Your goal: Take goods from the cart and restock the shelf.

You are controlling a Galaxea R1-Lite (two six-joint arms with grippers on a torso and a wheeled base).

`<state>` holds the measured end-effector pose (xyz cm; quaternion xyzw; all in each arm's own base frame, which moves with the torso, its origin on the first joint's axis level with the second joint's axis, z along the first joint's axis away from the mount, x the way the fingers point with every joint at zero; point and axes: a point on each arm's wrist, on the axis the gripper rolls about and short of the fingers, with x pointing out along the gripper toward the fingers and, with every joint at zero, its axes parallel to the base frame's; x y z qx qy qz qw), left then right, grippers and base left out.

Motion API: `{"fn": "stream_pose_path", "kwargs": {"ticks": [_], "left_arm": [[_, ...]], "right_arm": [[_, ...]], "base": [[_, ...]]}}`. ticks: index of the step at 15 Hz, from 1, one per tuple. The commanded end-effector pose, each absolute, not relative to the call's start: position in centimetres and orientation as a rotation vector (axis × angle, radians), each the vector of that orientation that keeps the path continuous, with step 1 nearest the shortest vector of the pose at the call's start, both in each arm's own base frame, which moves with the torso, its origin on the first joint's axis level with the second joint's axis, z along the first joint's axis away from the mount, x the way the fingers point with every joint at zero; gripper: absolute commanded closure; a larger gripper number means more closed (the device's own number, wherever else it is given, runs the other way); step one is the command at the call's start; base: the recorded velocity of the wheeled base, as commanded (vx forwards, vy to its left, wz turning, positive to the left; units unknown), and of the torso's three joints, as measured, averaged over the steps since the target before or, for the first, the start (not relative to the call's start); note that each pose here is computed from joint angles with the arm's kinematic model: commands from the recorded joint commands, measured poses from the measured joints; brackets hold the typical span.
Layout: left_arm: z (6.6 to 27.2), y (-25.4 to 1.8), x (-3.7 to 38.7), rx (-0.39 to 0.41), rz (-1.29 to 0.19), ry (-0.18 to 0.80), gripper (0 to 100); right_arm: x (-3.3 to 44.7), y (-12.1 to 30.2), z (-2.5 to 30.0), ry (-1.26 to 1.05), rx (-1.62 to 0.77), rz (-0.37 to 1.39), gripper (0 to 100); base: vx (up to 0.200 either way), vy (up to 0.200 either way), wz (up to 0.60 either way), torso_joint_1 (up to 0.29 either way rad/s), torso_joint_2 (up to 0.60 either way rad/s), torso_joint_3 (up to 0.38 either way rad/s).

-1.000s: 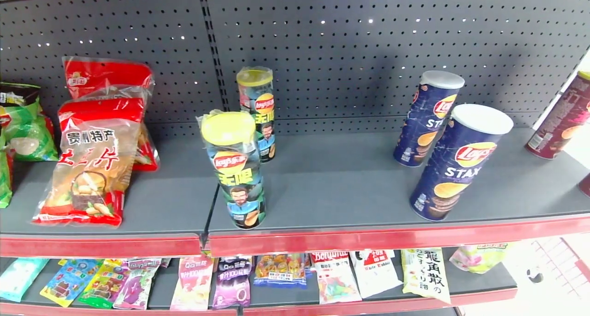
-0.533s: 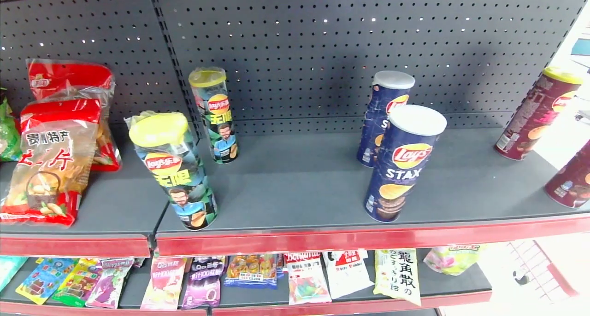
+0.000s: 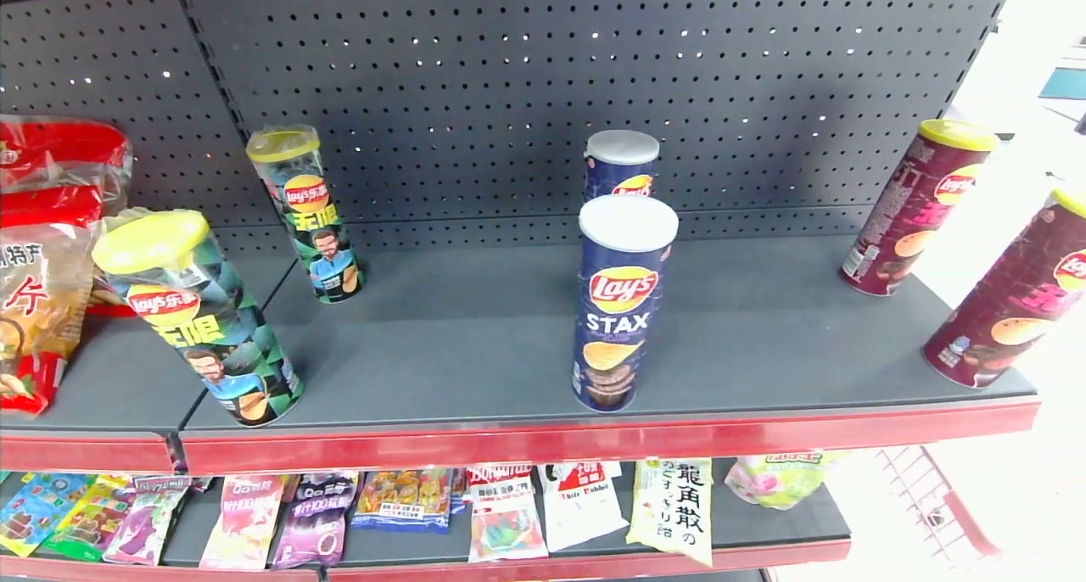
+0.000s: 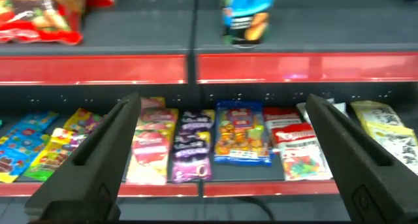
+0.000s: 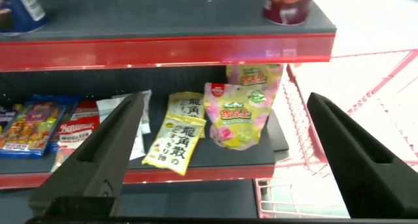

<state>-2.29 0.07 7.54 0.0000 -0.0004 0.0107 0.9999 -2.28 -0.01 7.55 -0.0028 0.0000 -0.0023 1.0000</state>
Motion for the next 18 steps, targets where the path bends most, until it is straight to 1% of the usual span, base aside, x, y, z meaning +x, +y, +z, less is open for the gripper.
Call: {"fn": "stream_pose_path", "kwargs": {"ticks": [1,13,14,18], "left_arm": [[7.53,0.07,-2.28,0.000,0.021,0.002,0],[7.53,0.07,-2.28,0.000,0.021,0.002,0],[7.52,0.07,-2.28,0.000,0.021,0.003,0],[7.53,0.07,-2.28,0.000,0.021,0.002,0]], "right_arm": [[-2.28,-0.01,7.56,-0.002,-0.006,-0.005,0],[-2.28,-0.01,7.56,-0.002,-0.006,-0.005,0],[-2.28,-0.01,7.56,-0.002,-0.006,-0.005,0],[-2.28,-0.01,7.56,-0.002,-0.006,-0.005,0]], "base": [[0.000,0.000,0.00,0.000,0.00,0.000],[0.000,0.000,0.00,0.000,0.00,0.000],[0.200,0.000,0.00,-0.002,0.01,0.002],[0.000,0.000,0.00,0.000,0.00,0.000]]}}
